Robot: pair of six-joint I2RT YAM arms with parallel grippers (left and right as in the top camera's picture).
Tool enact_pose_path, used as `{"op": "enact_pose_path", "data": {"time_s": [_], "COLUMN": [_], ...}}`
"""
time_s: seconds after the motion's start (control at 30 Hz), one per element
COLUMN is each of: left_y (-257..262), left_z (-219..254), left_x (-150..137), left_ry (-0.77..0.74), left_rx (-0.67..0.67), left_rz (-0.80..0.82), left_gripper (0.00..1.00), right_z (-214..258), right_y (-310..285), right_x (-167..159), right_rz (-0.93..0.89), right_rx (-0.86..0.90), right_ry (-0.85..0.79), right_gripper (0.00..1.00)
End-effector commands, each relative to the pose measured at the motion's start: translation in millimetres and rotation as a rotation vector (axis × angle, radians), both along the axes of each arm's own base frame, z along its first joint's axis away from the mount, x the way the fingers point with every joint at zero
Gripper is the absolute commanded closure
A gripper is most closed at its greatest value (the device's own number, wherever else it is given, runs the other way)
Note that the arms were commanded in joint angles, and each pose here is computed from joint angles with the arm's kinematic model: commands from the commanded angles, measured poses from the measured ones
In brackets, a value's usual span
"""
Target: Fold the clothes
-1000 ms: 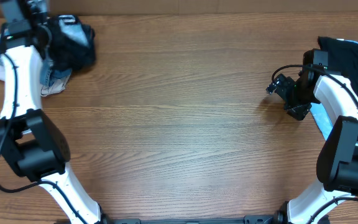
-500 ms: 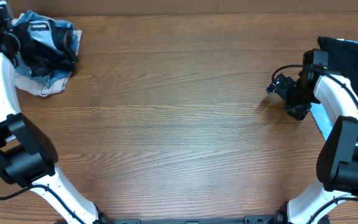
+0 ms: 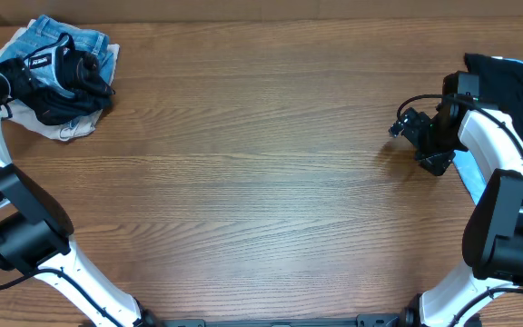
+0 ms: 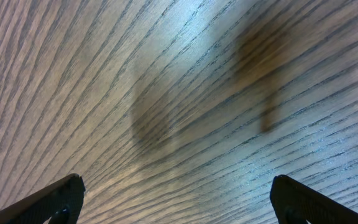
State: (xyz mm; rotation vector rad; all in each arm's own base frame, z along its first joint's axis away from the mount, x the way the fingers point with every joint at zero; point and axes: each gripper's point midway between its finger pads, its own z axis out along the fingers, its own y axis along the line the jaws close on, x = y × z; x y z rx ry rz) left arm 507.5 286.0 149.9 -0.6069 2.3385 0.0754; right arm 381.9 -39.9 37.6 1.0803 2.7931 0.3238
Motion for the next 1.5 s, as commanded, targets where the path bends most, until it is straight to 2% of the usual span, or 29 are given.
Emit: {"op": "enact_pose_path", "data": {"time_s": [0.0,0.1,0.17,0.27,0.47,0.63,0.8,0.9,1.1,1.2,1.27,1.47], "left_y": [5.0,11.0,14.3,7.8,-3.9,1.7,18.5,16.2,10.0,-0.2,-10.8,-33.1], "left_z": [18.7,27.0,31.0,31.3,17.8,23.0,36.7,43.0,17.5,16.0,20.8,59.2], "left_x": [4.7,5.0,4.7,6.0,-5.8,-5.3,-11.4,-14.6,-48.3,-52.2,-54.7,-71.7], "left_ry": [-0.052,-0.080,-0.097,-0.112,-0.051,-0.075,-0.141,-0.173,-0.034,-0.006,0.003,-0.010], "left_rx": [-0.012,-0.032,-0.051,-0.096,-0.178,-0.189,-0.282,-0.388,-0.492,-0.514,-0.540,-0.559], "left_rz": [0.039,0.081,0.110,0.077,0.090,0.116,0.232,0.234,0.336,0.294,0.265,0.224], "left_gripper": [0.20,0.20,0.23,0.28,0.26,0.25,0.34,0.39,0.45,0.55,0.55,0.44], "right_z": [10.0,10.0,10.0,10.0,10.0,10.0,10.0,10.0,10.0,10.0,10.0,10.0], "right_y": [-1.7,-1.7,-1.7,-1.7,-1.7,-1.7,-1.7,-1.7,-1.7,-1.7,-1.7,-1.7], "right_x": [1.1,1.1,1.1,1.1,1.1,1.0,1.1,1.1,1.1,1.1,1.1,1.1], "right_rz": [0.002,0.002,0.002,0.002,0.002,0.002,0.002,0.002,0.002,0.002,0.002,0.002], "right_rx": [-0.015,-0.015,-0.015,-0.015,-0.015,-0.015,-0.015,-0.015,-0.015,-0.015,-0.015,-0.015], "right_ry": [-0.028,-0.028,-0.028,-0.028,-0.028,-0.028,-0.028,-0.028,-0.028,-0.028,-0.028,-0.028], "right_gripper": [0.00,0.00,0.00,0.00,0.00,0.00,0.00,0.00,0.00,0.00,0.00,0.00]}}
